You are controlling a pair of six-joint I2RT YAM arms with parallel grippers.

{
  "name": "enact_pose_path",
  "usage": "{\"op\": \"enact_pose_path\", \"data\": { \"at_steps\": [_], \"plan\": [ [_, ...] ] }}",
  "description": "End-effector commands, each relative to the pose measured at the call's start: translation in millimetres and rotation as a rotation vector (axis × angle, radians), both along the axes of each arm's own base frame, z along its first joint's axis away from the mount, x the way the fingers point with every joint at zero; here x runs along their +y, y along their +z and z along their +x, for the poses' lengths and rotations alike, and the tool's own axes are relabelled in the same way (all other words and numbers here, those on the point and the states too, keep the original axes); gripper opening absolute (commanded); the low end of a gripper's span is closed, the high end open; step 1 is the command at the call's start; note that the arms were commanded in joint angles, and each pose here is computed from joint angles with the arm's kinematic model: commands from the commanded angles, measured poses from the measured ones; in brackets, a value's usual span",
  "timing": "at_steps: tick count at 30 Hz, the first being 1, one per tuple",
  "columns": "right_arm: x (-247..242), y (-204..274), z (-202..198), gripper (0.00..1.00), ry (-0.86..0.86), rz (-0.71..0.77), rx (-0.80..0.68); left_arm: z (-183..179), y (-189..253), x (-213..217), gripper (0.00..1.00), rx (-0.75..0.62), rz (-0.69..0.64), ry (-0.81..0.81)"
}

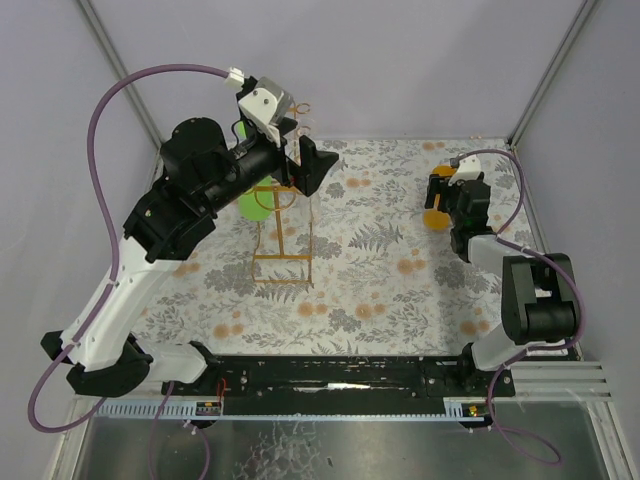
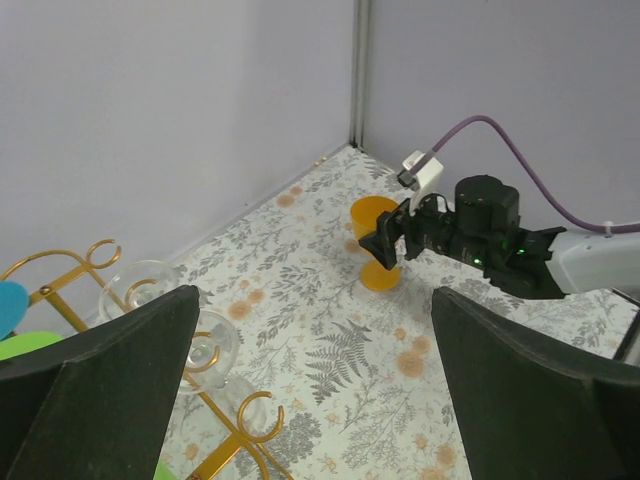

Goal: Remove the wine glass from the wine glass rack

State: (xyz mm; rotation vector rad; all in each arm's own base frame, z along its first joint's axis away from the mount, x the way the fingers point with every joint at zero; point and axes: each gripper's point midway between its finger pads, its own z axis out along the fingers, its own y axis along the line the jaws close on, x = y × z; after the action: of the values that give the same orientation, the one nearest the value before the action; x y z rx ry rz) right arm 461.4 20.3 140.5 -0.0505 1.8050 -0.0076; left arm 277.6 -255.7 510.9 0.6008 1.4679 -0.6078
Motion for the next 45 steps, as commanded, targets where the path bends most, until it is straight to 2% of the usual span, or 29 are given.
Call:
{"op": "enact_pose_path", "data": {
  "at_steps": [1, 6, 15, 20, 26, 30, 36, 39, 45],
  "plan": [
    [3, 35, 15, 0.85, -0.001, 0.001, -0.135, -1, -6, -1, 1.00, 0.042, -0.019, -0.021],
    [-1, 32, 14, 1.00, -0.023, 0.002, -0.124, 1, -10, 0, 1.00, 0.054, -0.020, -0.022],
    [-7, 52, 11, 0.99, -0.066, 0.030, -0.135, 1, -7, 8, 1.00, 0.046, -0.026, -0.001],
    [-18, 99, -5, 0.99, -0.125, 0.037, -0.215, 7, 4, 33, 1.00, 0.013, -0.046, 0.087],
    [-19, 187, -37, 0.99, -0.127, 0.086, -0.335, 27, 13, 81, 1.00, 0.024, -0.121, 0.231],
    [-4, 231, -55, 0.99, -0.047, 0.136, -0.360, 56, -4, 112, 1.00, 0.144, -0.196, 0.289],
    [29, 269, -80, 0.99, 0.121, 0.247, -0.312, 99, -57, 154, 1.00, 0.476, -0.407, 0.274],
    [45, 278, -91, 0.99, 0.194, 0.305, -0.279, 108, -83, 160, 1.00, 0.617, -0.506, 0.233],
    [58, 291, -107, 0.99, 0.262, 0.368, -0.253, 106, -112, 159, 0.98, 0.756, -0.624, 0.205]
  ]
}}
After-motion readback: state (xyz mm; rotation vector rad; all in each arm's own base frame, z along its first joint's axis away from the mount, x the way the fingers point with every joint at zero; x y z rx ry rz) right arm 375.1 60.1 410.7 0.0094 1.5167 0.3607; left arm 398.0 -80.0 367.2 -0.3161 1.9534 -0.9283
